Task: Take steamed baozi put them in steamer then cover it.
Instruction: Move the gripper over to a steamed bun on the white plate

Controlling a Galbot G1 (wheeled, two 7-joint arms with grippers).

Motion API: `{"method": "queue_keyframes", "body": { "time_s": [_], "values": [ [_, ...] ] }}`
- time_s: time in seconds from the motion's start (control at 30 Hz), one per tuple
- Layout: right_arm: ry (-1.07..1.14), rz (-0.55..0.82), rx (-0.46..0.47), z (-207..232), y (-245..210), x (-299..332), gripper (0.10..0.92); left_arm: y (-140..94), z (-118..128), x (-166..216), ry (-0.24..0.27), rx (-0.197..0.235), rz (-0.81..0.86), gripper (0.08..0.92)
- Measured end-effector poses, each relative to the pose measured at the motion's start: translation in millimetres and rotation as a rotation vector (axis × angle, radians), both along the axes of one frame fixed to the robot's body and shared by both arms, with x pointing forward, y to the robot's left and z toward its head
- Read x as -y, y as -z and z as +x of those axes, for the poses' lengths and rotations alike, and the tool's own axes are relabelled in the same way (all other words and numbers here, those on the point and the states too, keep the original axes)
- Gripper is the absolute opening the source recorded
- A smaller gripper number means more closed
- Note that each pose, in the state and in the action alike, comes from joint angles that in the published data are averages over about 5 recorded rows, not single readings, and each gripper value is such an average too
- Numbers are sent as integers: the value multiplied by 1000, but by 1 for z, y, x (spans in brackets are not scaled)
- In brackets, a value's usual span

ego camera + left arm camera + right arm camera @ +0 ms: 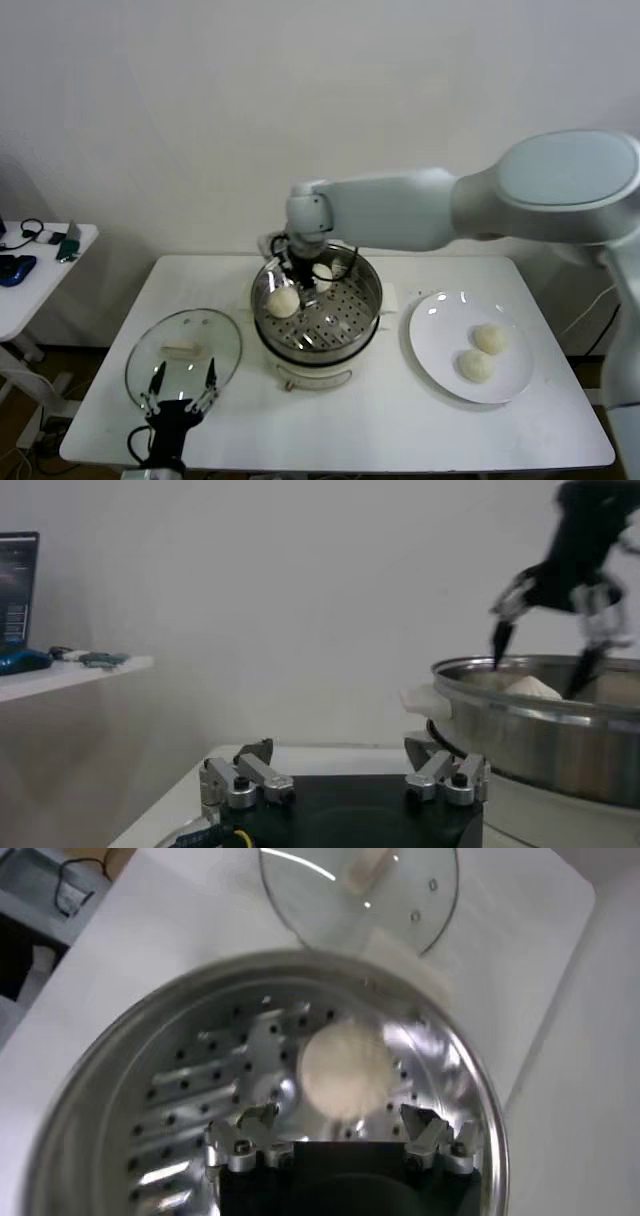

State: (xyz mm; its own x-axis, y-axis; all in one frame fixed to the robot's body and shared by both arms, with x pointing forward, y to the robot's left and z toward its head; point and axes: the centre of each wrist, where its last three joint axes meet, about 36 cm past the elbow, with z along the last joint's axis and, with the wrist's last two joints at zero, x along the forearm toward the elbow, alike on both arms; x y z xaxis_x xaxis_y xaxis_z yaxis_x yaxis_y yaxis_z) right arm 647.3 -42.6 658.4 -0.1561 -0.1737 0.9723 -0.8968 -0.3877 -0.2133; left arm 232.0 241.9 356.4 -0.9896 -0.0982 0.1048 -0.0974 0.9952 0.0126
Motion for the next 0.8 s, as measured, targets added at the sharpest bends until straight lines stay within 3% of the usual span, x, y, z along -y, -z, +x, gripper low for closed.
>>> {"method": "queue_keyframes", "body": {
  "time_s": [0.17,0.3,0.53,0.8],
  "values": [
    [84,-3,-30,-6,-28,90,823,0,3,2,5,4,-5,823],
    [161,-18,-55,-20,-26,165,823,0,4,2,2,4,-6,823],
    [279,-21,-89,-50,16,260,823,0,2,2,-2,4,-6,823],
    [343,-39,-113,-73,78,309,823,0,-1,3,-6,1,-5,823]
  ]
}}
